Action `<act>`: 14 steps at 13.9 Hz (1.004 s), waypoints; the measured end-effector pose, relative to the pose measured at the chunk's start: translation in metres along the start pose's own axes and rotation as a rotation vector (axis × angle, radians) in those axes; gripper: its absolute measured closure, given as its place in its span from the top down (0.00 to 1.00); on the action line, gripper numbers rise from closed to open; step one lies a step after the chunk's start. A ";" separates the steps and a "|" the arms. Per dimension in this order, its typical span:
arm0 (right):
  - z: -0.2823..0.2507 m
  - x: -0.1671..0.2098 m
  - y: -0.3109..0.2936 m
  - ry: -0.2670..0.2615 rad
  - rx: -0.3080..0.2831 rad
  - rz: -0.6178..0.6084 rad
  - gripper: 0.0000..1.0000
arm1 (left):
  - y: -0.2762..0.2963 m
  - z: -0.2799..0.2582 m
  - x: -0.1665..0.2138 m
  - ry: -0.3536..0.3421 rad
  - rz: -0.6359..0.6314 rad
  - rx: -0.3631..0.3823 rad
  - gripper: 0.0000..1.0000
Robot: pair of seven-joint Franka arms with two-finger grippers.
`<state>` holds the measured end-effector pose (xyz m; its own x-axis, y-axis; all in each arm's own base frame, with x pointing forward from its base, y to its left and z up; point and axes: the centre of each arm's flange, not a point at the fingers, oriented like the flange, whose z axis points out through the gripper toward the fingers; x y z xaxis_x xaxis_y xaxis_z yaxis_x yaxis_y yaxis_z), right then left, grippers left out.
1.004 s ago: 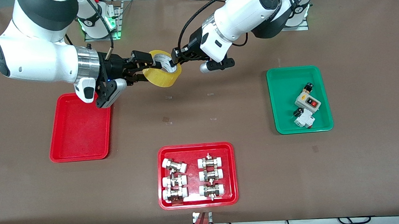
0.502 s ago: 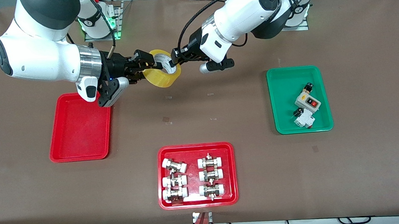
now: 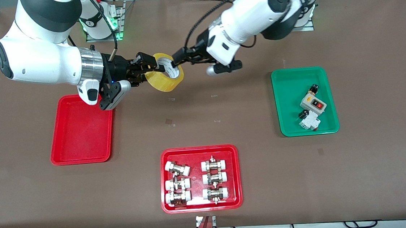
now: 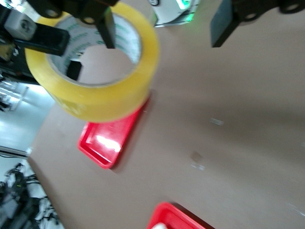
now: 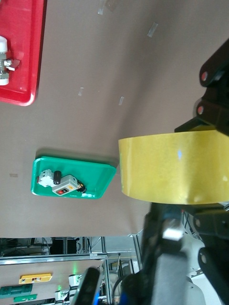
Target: Left arm passes tape to right arm into tray
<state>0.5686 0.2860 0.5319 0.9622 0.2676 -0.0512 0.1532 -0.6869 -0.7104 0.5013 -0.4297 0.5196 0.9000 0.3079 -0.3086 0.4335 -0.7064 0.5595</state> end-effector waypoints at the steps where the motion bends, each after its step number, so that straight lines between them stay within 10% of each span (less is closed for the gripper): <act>1: 0.001 0.002 0.006 -0.001 -0.002 0.009 0.54 | -0.011 -0.018 0.015 0.010 0.009 0.057 1.00; 10: -0.015 0.035 0.229 0.001 0.016 0.170 0.54 | -0.114 -0.182 0.117 0.260 0.050 0.421 1.00; 14: -0.051 0.005 0.364 -0.002 0.087 0.240 0.54 | -0.148 -0.223 0.139 0.264 0.148 0.508 1.00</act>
<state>0.6409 0.0034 0.3086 0.9681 0.1055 -0.2271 -0.0994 -0.6705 -0.7353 0.5719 -0.1400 0.5657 0.9583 0.2852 -0.0168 0.2851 -0.9506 0.1229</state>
